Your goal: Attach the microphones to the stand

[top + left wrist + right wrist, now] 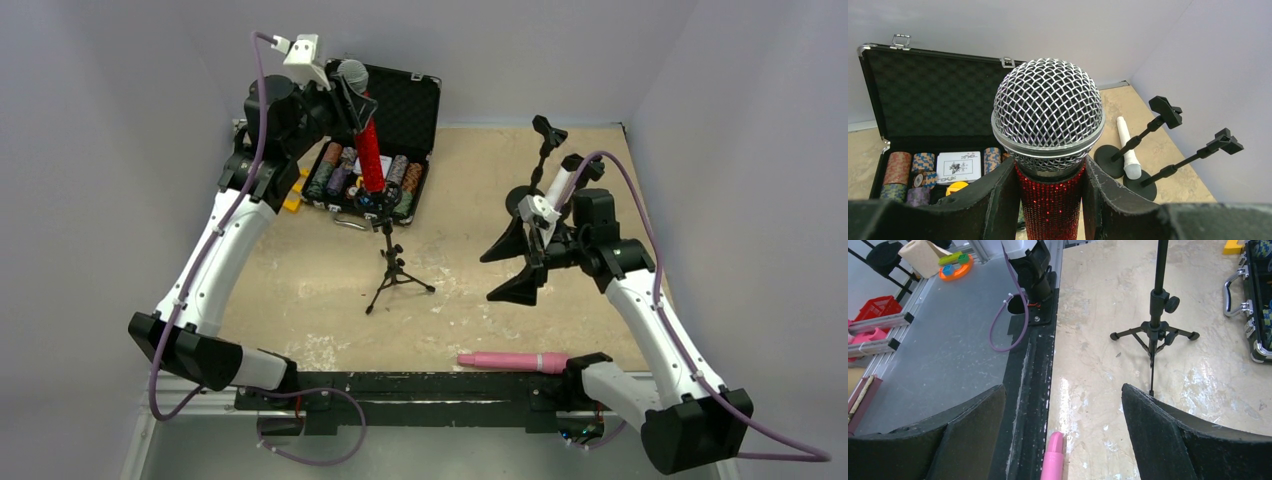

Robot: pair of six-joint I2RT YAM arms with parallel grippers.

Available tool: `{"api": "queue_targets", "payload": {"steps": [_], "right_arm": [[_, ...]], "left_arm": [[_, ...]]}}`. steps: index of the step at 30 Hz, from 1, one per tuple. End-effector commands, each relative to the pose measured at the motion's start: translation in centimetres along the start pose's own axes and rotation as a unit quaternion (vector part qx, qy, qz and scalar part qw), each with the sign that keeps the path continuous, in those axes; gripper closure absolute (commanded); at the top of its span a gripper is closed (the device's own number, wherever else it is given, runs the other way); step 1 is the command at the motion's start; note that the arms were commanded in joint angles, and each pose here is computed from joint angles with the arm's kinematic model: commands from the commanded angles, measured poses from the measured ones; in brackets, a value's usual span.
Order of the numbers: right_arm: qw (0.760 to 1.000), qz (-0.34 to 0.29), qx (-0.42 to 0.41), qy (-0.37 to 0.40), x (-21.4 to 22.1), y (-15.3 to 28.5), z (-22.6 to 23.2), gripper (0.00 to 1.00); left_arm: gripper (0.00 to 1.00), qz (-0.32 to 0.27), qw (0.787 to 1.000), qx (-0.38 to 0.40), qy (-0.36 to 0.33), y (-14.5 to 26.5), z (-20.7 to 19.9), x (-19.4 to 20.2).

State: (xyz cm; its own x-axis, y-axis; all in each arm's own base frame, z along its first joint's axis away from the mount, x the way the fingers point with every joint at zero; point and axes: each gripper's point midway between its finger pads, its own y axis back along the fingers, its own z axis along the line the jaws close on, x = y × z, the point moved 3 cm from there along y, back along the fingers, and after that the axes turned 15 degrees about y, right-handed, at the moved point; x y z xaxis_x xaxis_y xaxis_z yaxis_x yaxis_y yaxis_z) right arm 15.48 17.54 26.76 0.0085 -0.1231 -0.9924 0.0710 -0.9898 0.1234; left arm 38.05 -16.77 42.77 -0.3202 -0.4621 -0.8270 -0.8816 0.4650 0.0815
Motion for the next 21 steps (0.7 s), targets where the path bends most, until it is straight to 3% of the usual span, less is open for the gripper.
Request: {"api": "queue_targets", "payload": {"steps": [1,21], "right_arm": [[1.000,-0.010,-0.011,0.012,-0.3,-0.1,0.0,0.11],[1.000,-0.007,-0.015,0.007,-0.4,-0.1,-0.1,0.11]], "left_arm": [[1.00,-0.026,0.999,0.030,0.004,0.5,-1.0,-1.3],[1.00,-0.026,0.998,0.052,0.018,2.3,-1.6,-0.6]]}}
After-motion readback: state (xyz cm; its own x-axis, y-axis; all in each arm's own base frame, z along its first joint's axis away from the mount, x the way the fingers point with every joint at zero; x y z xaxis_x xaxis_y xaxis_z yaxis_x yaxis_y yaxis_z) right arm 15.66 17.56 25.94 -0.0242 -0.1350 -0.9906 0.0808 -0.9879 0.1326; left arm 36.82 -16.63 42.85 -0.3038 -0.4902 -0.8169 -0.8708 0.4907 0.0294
